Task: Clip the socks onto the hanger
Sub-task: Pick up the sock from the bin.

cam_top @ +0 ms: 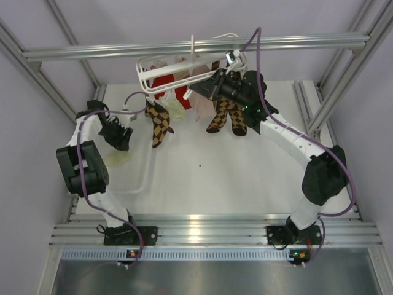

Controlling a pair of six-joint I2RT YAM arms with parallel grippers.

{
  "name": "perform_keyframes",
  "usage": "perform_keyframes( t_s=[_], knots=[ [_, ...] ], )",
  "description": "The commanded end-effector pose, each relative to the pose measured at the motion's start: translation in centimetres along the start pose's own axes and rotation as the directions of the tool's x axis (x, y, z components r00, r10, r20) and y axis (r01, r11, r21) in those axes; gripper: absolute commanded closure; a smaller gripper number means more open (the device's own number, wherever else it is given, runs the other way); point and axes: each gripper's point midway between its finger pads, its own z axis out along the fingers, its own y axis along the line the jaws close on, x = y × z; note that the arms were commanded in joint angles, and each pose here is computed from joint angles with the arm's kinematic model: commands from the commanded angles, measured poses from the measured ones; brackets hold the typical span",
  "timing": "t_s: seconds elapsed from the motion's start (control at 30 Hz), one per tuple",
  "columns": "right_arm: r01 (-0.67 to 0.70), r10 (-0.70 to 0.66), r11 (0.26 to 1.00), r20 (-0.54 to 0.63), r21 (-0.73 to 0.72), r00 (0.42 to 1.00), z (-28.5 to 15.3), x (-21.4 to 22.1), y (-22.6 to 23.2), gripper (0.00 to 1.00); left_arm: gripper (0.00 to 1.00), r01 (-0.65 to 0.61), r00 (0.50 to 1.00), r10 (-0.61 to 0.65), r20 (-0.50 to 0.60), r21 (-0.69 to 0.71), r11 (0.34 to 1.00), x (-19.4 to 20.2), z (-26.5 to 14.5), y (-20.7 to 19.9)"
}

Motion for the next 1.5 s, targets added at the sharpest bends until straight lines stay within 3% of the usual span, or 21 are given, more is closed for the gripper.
perform_keyframes(
  t_s=[0.0, 0.13, 0.23, 0.33, 0.37, 0.47, 0.83, 0.97, 1.17, 1.33, 1.47],
  knots=[
    [0.044, -0.043, 0.999, 0.048, -0.016, 0.998, 0.4, -2.4, 0.6, 1.00, 0.44, -0.181, 0.982, 0.184, -0.032, 0.069, 0.981, 0.1, -0.4, -0.1],
    [0.046, -0.045, 0.999, 0.046, -0.014, 0.998, 0.3, -2.4, 0.5, 1.00, 0.45, -0.277, 0.958, 0.286, -0.032, 0.168, 0.946, 0.7, -0.9, -0.2],
    [0.045, -0.044, 0.999, 0.045, -0.013, 0.998, 0.4, -2.4, 0.5, 1.00, 0.45, -0.400, 0.912, 0.409, -0.016, 0.185, 0.898, 0.9, -1.2, -0.2],
    [0.046, -0.045, 0.999, 0.044, -0.012, 0.998, 0.4, -2.4, 0.4, 1.00, 0.45, -0.509, 0.853, 0.522, -0.001, 0.216, 0.833, 1.8, -1.0, -0.8],
    [0.044, -0.044, 0.999, 0.043, -0.013, 0.998, 0.5, -2.4, 0.4, 1.00, 0.45, -0.577, 0.808, 0.590, 0.013, 0.225, 0.785, 2.0, -0.9, -0.8],
    [0.042, -0.042, 0.999, 0.042, -0.012, 0.998, 0.5, -2.4, 0.3, 1.00, 0.45, -0.664, 0.738, 0.673, 0.047, 0.232, 0.711, 2.7, -0.4, -1.0],
    [0.045, -0.045, 0.999, 0.039, -0.005, 0.998, 0.4, -2.4, 0.2, 1.00, 0.43, -0.772, 0.633, 0.760, 0.147, 0.190, 0.606, 1.7, 2.1, 0.0],
    [0.043, -0.043, 0.999, 0.038, 0.002, 0.998, 0.5, -2.4, -0.1, 1.00, 0.44, -0.787, 0.612, 0.773, 0.166, 0.218, 0.576, 2.2, 3.0, -0.4],
    [0.042, -0.043, 0.999, 0.043, 0.008, 0.998, 0.6, -2.6, -0.2, 1.00, 0.48, -0.768, 0.625, 0.770, 0.129, 0.280, 0.577, 4.3, 4.2, -0.5],
    [0.042, -0.042, 0.999, 0.044, 0.015, 0.998, 0.6, -2.7, -0.3, 1.00, 0.74, -0.747, 0.646, 0.755, 0.112, 0.293, 0.596, 5.2, 4.5, -0.8],
    [0.047, -0.048, 0.999, 0.044, 0.017, 0.998, 0.6, -2.7, -0.4, 1.00, 0.89, -0.736, 0.661, 0.740, 0.121, 0.296, 0.609, 5.6, 3.9, -1.8]
  ],
)
